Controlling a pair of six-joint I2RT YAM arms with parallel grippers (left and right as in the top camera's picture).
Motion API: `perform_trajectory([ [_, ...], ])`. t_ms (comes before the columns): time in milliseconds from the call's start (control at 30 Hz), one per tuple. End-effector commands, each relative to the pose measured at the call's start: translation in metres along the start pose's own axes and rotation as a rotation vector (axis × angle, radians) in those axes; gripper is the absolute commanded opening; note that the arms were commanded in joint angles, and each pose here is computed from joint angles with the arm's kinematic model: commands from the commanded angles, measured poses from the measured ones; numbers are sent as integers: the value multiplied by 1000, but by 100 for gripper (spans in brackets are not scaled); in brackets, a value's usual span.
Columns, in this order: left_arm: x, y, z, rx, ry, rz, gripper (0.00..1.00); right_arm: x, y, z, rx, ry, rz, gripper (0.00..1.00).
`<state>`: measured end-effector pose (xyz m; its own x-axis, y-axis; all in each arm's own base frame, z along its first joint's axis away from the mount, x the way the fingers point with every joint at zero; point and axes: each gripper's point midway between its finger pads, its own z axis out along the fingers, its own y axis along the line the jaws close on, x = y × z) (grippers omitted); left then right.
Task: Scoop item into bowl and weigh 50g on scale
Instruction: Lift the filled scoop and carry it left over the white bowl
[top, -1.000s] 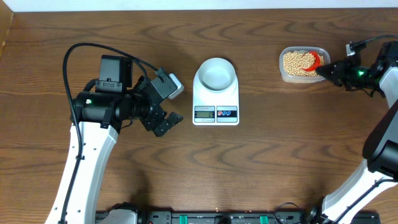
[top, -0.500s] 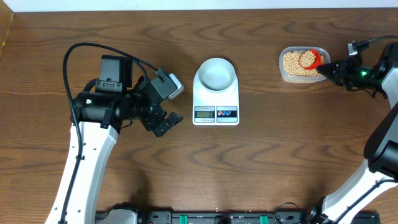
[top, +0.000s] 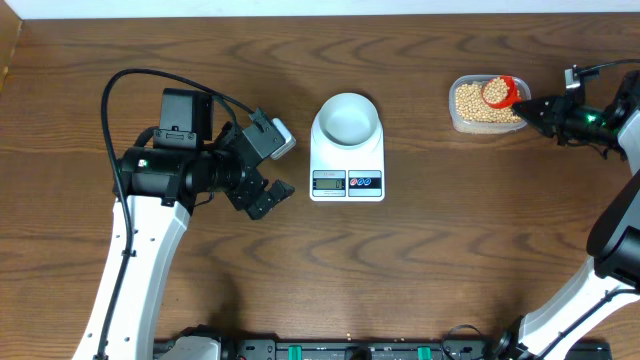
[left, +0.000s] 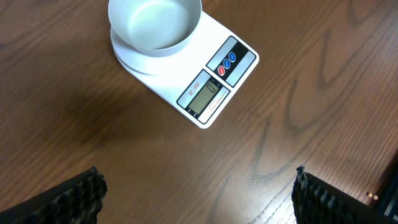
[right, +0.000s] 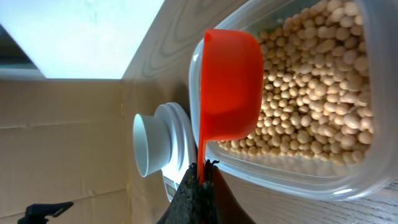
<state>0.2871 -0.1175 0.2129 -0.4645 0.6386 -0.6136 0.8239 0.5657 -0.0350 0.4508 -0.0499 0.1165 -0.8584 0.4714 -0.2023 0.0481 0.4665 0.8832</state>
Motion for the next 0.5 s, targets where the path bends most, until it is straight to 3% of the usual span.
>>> perform_trajectory([
  [0, -5, -1, -6, -7, -20, 20, 98, 0, 13, -4, -102, 4, 19, 1],
  [467, -5, -1, -6, -7, -20, 20, 98, 7, 39, 4, -222, 42, 7, 1],
])
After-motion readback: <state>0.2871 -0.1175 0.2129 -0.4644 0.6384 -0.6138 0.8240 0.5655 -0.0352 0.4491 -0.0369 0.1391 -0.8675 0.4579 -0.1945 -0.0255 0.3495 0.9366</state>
